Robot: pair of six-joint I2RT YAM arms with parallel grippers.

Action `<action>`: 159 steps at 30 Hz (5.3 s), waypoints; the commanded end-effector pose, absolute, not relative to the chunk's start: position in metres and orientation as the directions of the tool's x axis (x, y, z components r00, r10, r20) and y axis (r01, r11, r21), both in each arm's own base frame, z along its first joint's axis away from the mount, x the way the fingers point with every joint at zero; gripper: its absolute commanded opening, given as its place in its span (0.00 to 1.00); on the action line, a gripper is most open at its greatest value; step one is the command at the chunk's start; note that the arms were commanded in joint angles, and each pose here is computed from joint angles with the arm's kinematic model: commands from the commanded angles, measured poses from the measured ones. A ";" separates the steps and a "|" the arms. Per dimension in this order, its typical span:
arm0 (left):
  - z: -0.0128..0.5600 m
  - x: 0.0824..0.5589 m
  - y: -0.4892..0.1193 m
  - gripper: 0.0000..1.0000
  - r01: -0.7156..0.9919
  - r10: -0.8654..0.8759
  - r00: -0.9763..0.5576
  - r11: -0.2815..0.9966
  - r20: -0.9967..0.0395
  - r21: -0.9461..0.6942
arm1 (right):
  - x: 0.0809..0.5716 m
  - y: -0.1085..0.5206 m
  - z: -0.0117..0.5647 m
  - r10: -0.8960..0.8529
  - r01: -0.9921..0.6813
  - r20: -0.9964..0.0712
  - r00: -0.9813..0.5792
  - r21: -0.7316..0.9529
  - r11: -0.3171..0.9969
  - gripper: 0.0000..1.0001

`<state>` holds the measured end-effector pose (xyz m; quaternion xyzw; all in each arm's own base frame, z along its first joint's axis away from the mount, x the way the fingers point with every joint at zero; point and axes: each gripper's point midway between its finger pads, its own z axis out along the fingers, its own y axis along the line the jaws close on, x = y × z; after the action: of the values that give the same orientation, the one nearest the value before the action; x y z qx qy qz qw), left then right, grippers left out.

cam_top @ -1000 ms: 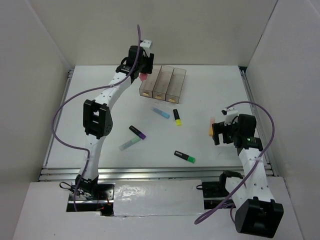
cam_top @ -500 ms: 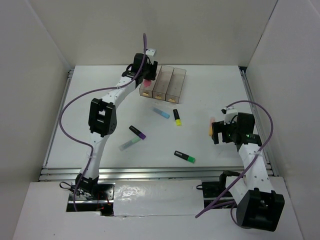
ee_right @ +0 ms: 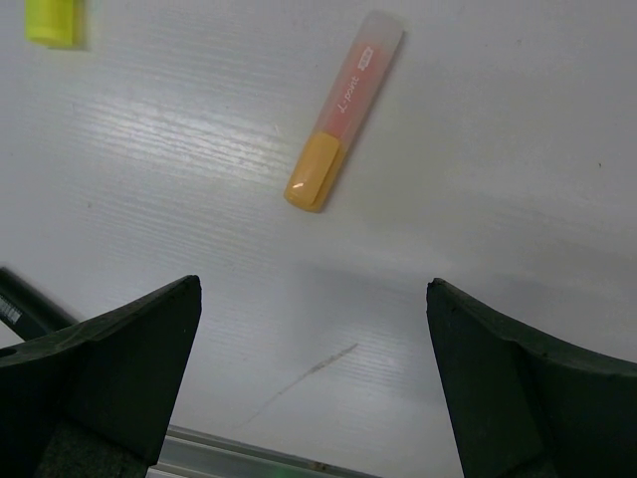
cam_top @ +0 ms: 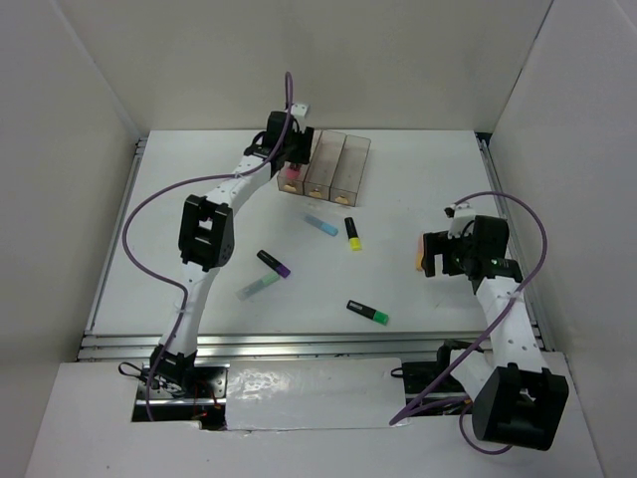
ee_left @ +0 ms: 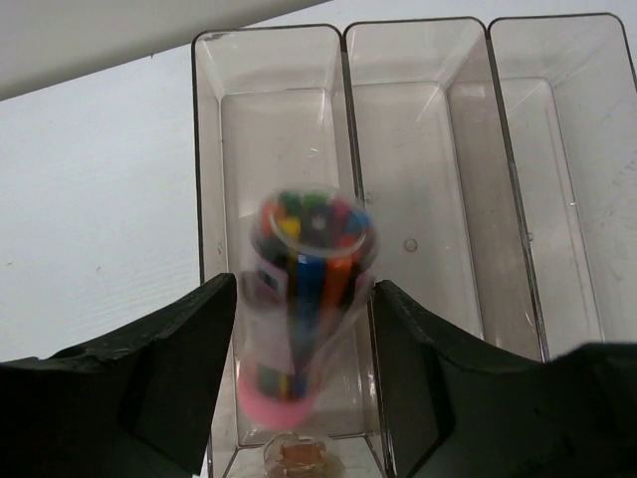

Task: Sort the stationery into containers
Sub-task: Place the stationery into the container, then grab a piece of stationery with the right arm, then place the stationery into the container, then grab a piece of stationery with the right arm

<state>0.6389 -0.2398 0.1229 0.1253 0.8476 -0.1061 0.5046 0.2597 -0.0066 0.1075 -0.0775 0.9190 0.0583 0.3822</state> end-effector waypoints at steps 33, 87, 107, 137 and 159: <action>0.230 0.431 -0.021 0.99 -0.156 -0.192 -0.487 0.979 -0.852 -0.132 | 0.391 0.171 0.079 -0.032 -0.133 -0.654 -0.756 0.105 0.986 0.73; 0.183 0.420 -0.032 0.99 0.017 -0.070 -0.562 0.995 -0.824 -0.096 | 0.594 0.276 0.179 0.341 -0.001 -0.797 -0.498 0.394 0.919 0.00; 0.106 0.337 -0.094 0.99 -0.070 -0.170 -0.814 0.978 -0.555 -0.198 | 0.577 0.274 0.181 0.263 -0.168 -0.778 -0.570 0.424 0.890 0.60; 0.163 0.324 0.006 0.99 -0.171 -0.413 -0.679 0.893 -0.607 -0.416 | 0.317 0.411 0.040 -0.705 -0.827 -0.508 -0.494 0.026 0.561 0.64; 0.150 0.342 0.013 0.99 -0.198 -0.428 -0.682 0.889 -0.593 -0.414 | 0.449 0.362 0.137 -0.412 -0.636 -0.725 -0.552 0.046 0.771 0.00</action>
<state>0.3289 0.0104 0.1406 -0.1773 0.9121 -0.1562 0.3350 0.3696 0.3875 0.0398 -0.4123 0.8698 0.1234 0.2413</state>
